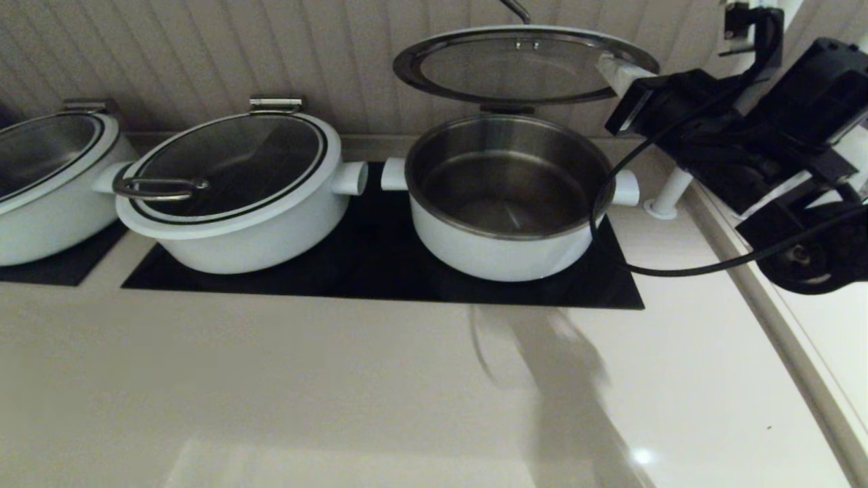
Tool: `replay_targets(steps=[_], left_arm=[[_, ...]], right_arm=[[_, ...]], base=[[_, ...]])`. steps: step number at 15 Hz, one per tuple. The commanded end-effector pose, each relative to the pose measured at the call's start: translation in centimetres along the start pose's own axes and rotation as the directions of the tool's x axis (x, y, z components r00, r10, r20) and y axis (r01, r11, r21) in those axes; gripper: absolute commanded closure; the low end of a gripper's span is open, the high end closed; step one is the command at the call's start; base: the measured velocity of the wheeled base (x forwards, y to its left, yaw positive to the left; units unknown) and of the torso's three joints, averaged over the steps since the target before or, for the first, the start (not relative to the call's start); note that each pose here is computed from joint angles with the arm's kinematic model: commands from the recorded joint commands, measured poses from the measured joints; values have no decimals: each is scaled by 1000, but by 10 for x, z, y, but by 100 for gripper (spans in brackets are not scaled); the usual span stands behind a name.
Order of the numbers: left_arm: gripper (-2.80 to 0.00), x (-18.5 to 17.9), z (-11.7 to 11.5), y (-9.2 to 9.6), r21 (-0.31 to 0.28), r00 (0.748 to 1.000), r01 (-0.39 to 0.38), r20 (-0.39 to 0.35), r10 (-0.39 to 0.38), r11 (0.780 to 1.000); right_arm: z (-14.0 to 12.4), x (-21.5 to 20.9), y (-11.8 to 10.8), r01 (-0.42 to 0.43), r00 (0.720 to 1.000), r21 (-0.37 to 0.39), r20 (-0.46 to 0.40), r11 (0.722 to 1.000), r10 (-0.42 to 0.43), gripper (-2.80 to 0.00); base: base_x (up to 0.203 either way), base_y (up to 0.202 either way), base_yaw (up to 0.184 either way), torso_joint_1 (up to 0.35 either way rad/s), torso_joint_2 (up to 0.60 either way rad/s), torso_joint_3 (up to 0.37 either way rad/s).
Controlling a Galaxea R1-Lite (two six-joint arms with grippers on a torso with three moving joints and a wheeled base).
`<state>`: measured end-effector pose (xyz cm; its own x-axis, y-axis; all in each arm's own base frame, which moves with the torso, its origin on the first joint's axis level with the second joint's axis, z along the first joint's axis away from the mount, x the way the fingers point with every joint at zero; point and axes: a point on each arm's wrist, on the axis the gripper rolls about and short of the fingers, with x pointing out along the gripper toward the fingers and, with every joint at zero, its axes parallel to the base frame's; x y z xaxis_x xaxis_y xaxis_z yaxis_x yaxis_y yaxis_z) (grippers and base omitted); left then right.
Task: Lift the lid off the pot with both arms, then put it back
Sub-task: Open the pot lid completely
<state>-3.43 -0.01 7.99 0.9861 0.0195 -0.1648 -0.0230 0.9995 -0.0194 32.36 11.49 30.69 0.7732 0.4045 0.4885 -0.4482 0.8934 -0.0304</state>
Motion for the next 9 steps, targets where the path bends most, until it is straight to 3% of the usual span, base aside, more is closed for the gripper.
replay_targets(steps=[1, 5, 9], left_arm=[[0, 4, -1, 0, 1, 999, -1, 49, 1, 1000], [0, 4, 0, 0, -1, 998, -1, 60, 1, 1000], [0, 8, 0, 0, 3, 992, 0, 127, 0, 1000]], right_arm=[[1, 0, 0, -1, 1000, -1, 6, 1000, 1, 0], [0, -1, 0, 0, 1000, -1, 3, 1000, 0, 0], [-1, -1, 0, -1, 1000, 0, 2, 1000, 1, 0]], base=[[0, 0, 0, 0, 0, 0], [0, 0, 0, 0, 0, 0], [0, 0, 0, 0, 0, 0]])
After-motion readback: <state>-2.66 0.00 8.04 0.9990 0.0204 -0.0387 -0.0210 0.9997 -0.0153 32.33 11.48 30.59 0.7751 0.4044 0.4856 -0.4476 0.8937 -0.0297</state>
